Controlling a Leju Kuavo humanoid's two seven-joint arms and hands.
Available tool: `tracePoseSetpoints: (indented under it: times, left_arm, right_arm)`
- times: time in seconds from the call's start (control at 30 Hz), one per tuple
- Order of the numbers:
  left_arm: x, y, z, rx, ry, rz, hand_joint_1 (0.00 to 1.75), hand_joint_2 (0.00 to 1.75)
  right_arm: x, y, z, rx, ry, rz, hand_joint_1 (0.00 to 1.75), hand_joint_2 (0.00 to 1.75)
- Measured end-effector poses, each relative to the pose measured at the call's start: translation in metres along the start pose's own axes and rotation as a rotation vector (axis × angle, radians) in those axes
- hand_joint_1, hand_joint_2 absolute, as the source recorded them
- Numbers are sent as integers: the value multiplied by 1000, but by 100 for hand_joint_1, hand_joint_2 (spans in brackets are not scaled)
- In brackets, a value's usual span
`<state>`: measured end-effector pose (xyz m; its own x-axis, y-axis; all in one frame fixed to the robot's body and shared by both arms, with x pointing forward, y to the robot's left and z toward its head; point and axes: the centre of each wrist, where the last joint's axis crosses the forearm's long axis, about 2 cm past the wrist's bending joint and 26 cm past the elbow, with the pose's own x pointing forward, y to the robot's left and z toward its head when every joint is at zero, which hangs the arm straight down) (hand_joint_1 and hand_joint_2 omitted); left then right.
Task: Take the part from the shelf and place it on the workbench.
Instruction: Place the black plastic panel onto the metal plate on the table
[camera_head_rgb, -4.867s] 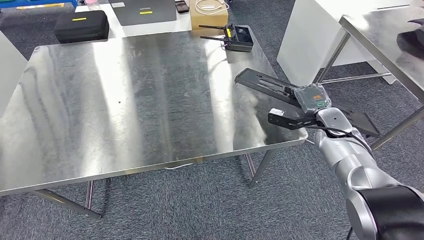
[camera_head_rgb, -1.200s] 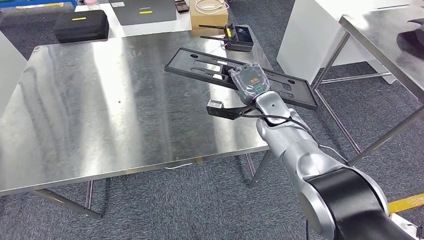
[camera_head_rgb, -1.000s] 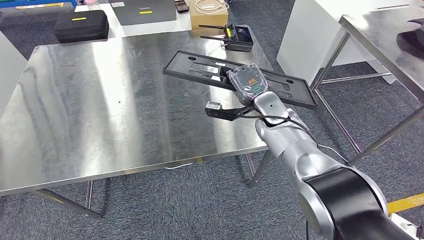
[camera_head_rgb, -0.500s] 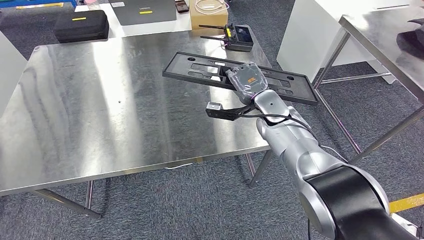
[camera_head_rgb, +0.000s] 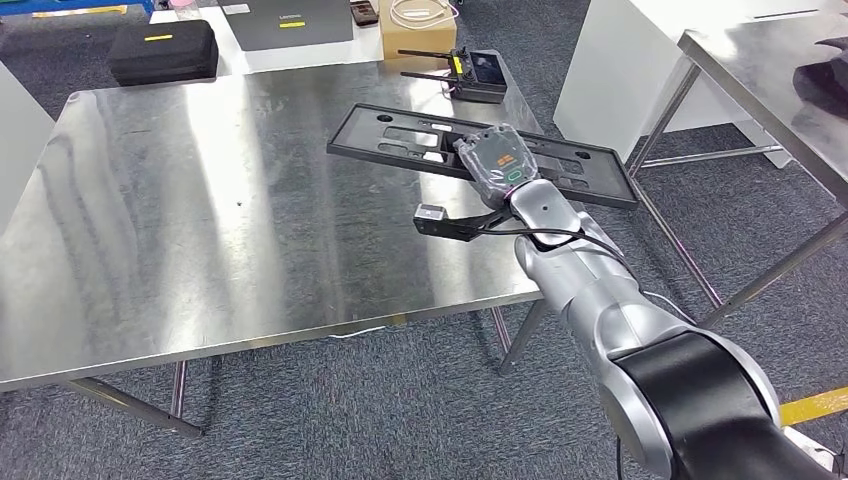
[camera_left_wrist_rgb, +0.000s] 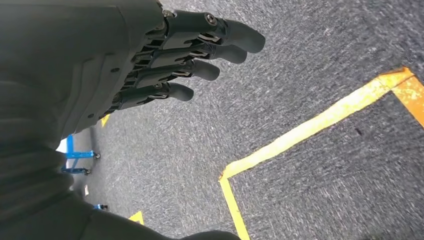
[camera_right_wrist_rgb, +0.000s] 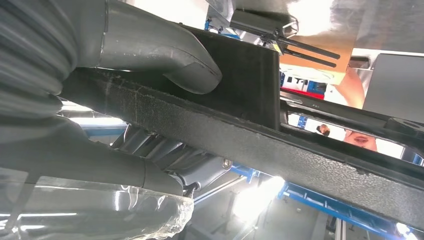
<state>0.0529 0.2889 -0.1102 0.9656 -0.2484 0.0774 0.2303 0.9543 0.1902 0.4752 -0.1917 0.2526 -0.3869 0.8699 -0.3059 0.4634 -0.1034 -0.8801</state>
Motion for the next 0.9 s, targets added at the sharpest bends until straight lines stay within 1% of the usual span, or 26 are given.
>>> tracePoseSetpoints:
  times: [0.17, 0.47, 0.63, 0.9]
  left_arm:
    - [-1, 2, 0, 17, 18, 18, 0, 175]
    - [-2, 2, 0, 17, 34, 58, 0, 175]
    - [-2, 2, 0, 15, 26, 62, 0, 175]
    - [-3, 2, 0, 18, 0, 93, 0, 175]
  right_arm:
    - [-11, 3, 4, 14, 49, 3, 175, 175]
    - [-39, 8, 14, 69, 188, 28, 175, 175]
    - [-50, 12, 21, 80, 210, 45, 175, 175]
    - [-59, 15, 26, 89, 230, 41, 175, 175]
